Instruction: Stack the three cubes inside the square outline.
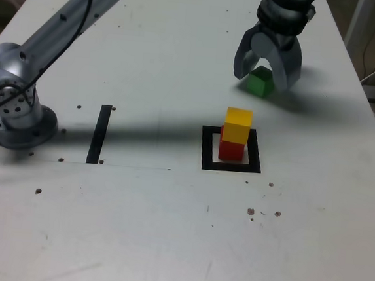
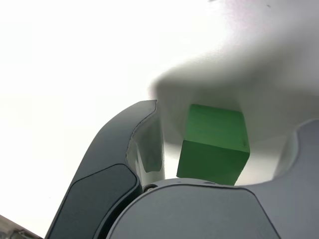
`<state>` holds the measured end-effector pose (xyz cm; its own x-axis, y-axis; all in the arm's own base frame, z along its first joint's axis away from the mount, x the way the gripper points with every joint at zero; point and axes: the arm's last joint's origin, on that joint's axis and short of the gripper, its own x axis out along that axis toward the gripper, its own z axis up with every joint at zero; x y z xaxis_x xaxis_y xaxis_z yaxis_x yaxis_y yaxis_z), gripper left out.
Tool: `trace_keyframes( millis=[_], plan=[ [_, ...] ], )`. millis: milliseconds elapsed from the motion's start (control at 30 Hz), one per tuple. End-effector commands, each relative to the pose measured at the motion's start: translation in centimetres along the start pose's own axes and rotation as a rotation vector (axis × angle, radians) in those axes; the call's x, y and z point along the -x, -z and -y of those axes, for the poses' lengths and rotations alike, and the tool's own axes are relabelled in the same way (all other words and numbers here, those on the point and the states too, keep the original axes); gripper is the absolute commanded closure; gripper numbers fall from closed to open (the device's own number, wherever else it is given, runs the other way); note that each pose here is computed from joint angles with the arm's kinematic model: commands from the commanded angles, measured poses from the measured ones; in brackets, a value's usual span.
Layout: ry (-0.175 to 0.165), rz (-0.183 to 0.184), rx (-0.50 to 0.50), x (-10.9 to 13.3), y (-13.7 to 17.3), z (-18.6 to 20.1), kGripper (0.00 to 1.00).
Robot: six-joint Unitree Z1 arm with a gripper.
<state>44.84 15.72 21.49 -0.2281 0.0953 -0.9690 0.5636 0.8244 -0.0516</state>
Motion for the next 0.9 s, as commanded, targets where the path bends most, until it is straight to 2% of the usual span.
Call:
trace_keyframes(
  millis=[0,133,267,867],
  plan=[
    [-0.002,-0.01,0.011,-0.13,-0.22,0.01,0.33],
    [-0.009,-0.009,0.02,-0.16,-0.48,0.02,0.54],
    [-0.012,-0.005,0.018,-0.21,-0.69,0.03,0.64],
    [-0.003,0.002,0.02,-0.09,-0.67,0.14,0.64]
  ],
)
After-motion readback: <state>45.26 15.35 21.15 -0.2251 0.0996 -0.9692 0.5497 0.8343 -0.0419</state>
